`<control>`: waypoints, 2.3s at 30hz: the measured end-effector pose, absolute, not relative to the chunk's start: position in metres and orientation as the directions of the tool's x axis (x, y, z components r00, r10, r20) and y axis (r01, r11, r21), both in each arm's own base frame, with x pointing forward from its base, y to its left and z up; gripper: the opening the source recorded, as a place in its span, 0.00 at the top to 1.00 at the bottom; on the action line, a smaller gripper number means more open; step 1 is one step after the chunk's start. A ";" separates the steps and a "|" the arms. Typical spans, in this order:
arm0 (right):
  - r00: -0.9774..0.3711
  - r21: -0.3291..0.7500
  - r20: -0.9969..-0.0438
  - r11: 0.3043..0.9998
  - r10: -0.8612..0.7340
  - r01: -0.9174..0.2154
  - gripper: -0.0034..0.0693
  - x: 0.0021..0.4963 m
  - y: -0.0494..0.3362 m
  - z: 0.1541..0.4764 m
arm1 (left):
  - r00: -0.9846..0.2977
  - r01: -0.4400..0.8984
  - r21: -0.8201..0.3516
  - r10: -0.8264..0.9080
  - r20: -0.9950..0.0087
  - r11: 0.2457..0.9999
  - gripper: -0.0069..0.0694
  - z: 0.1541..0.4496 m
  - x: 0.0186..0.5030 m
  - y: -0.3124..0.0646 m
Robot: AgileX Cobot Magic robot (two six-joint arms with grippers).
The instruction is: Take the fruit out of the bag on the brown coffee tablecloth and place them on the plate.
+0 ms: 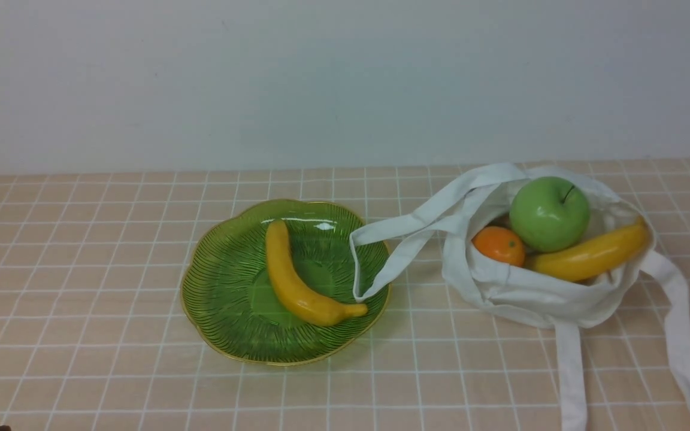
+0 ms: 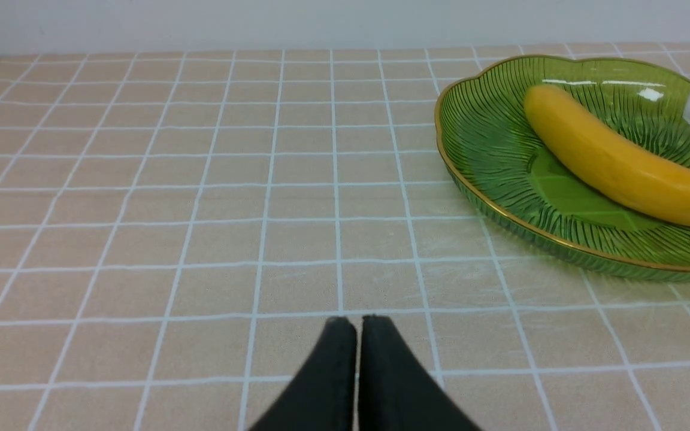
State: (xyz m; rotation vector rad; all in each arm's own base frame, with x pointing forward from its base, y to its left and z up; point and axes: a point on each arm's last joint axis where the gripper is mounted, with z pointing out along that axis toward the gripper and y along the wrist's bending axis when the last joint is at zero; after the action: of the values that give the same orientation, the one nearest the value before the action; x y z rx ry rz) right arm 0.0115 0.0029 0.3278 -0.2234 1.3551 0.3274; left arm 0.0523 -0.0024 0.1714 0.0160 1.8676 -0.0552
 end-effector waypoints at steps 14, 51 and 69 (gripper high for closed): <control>0.028 -0.034 -0.999 0.994 -0.032 -0.108 0.97 0.037 0.004 0.264 | -0.293 0.039 -0.030 -0.017 -0.956 0.999 0.92 0.171 0.052 -0.002; -0.230 -0.049 -0.972 0.998 -0.040 0.033 0.97 0.054 -0.002 0.180 | -0.293 0.039 -0.030 -0.017 -0.956 0.999 0.92 0.171 0.052 -0.002; -0.230 -0.038 -0.973 0.999 -0.029 0.036 0.97 0.054 -0.002 0.180 | -0.293 0.039 -0.030 -0.017 -0.956 0.999 0.92 0.171 0.052 -0.002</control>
State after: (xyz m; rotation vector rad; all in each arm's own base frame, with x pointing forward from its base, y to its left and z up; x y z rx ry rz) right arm 0.0535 -0.0025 0.1800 0.0051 1.8015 -0.0595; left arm 0.0523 -0.0024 0.1714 0.0160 1.8669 -0.0552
